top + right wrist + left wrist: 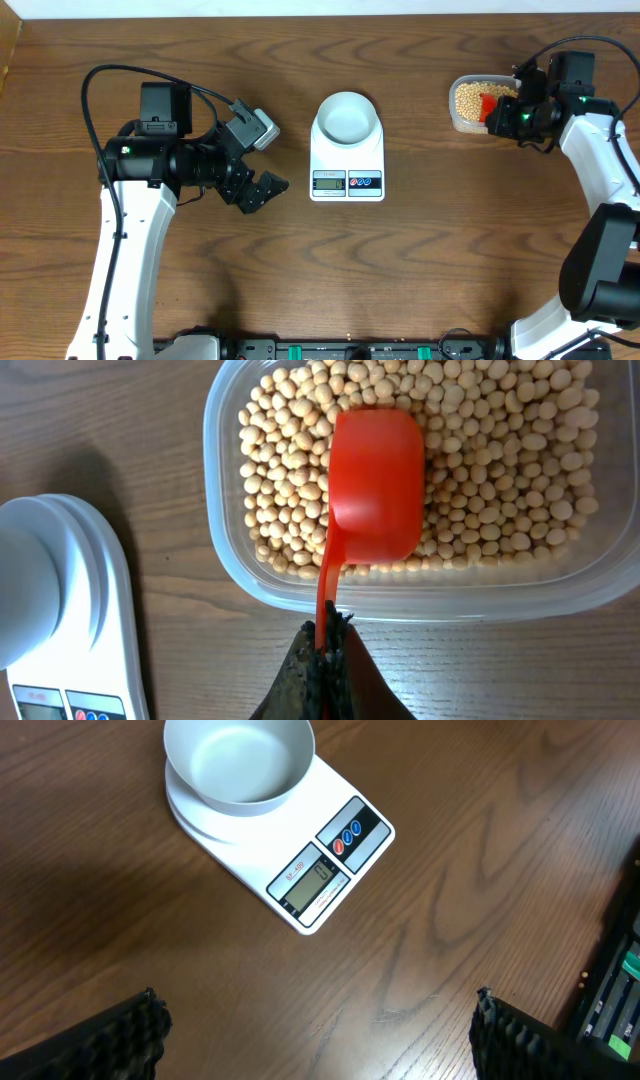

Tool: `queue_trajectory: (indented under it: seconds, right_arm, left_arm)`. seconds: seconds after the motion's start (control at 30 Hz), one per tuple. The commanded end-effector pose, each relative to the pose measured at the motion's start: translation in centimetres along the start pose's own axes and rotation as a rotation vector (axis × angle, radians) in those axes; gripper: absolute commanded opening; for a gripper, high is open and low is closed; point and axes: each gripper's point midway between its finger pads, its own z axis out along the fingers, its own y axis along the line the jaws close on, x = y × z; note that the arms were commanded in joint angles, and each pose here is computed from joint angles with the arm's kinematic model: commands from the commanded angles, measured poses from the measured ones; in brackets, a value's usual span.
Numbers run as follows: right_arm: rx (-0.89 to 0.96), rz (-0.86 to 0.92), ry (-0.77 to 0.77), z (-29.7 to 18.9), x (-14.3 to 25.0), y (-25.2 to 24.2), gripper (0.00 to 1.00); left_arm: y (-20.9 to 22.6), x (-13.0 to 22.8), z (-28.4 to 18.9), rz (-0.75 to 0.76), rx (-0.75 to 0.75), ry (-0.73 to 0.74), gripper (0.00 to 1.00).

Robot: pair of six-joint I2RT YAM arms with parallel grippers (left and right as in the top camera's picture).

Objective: Scoop item into bowl and weigh 50g on scale
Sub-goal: 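Drag the red scoop through the soybeans with the right gripper to fill it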

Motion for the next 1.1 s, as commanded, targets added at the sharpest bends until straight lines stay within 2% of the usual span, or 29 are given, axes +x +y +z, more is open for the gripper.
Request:
queue_trajectory:
  seconds: [0.0,0.37,1.07]
  right_arm:
    - [-0.053,0.052,0.003,-0.5,0.0,-0.2,0.01]
    - [-0.242,0.208,-0.031,-2.8,-1.1,-0.6,0.01]
    - [-0.185,0.267,0.048,0.5,0.6,-3.0,0.01]
  left_arm:
    - [-0.3,-0.4,-0.4,0.022,0.001,-0.016,0.98]
    - [-0.3,-0.4,-0.4,0.022,0.001,-0.016,0.98]
    - [-0.3,-0.4,-0.4,0.022,0.001,-0.016,0.98]
